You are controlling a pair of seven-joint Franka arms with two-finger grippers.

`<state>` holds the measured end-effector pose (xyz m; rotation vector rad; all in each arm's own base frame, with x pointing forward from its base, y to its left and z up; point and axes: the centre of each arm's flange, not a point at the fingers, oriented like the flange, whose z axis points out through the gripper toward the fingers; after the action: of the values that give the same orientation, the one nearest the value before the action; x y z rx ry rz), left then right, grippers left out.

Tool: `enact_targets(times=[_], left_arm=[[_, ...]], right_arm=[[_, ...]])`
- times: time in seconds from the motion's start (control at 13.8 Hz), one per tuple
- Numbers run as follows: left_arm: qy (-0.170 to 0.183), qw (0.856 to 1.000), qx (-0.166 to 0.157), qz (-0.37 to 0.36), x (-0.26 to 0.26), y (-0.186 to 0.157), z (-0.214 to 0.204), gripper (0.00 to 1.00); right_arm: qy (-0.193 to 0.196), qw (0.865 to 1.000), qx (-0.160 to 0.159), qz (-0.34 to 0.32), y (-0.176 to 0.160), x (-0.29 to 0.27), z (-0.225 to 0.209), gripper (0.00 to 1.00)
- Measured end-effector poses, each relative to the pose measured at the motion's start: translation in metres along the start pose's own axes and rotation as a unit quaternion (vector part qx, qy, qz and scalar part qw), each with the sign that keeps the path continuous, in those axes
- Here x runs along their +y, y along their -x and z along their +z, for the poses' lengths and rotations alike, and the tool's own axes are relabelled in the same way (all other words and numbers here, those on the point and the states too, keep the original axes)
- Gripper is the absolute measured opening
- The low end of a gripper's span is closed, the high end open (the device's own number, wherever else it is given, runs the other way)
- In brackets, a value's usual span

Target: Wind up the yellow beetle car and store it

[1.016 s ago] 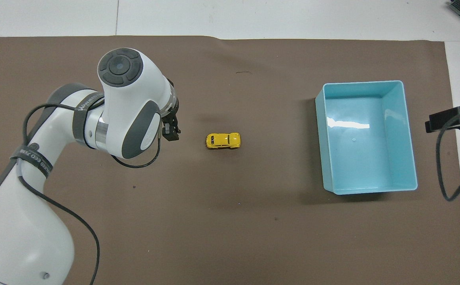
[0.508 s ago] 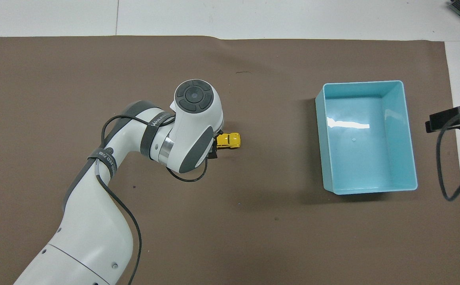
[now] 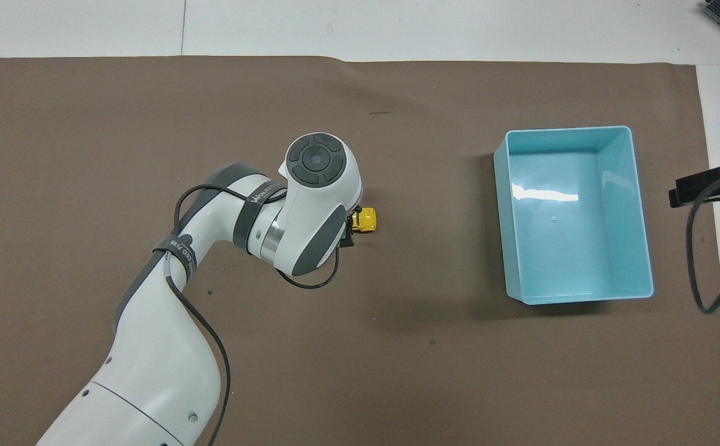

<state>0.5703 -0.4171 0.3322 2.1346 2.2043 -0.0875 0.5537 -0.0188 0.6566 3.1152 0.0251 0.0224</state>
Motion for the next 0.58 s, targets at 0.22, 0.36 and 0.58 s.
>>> enact_targets(times=[0.22, 0.36, 0.58], left_arm=[[-0.011, 1.000, 0.008, 0.007, -0.008, 0.007, 0.018, 1.00], [-0.016, 1.000, 0.011, 0.008, -0.012, 0.007, 0.024, 1.00], [-0.016, 1.000, 0.013, 0.006, -0.011, 0.005, 0.025, 0.97]], right_arm=[[0.000, 1.000, 0.000, 0.000, 0.000, 0.000, 0.000, 1.00], [0.000, 1.000, 0.000, 0.000, 0.000, 0.000, 0.000, 1.00], [0.000, 1.000, 0.000, 0.000, 0.000, 0.000, 0.000, 1.00]])
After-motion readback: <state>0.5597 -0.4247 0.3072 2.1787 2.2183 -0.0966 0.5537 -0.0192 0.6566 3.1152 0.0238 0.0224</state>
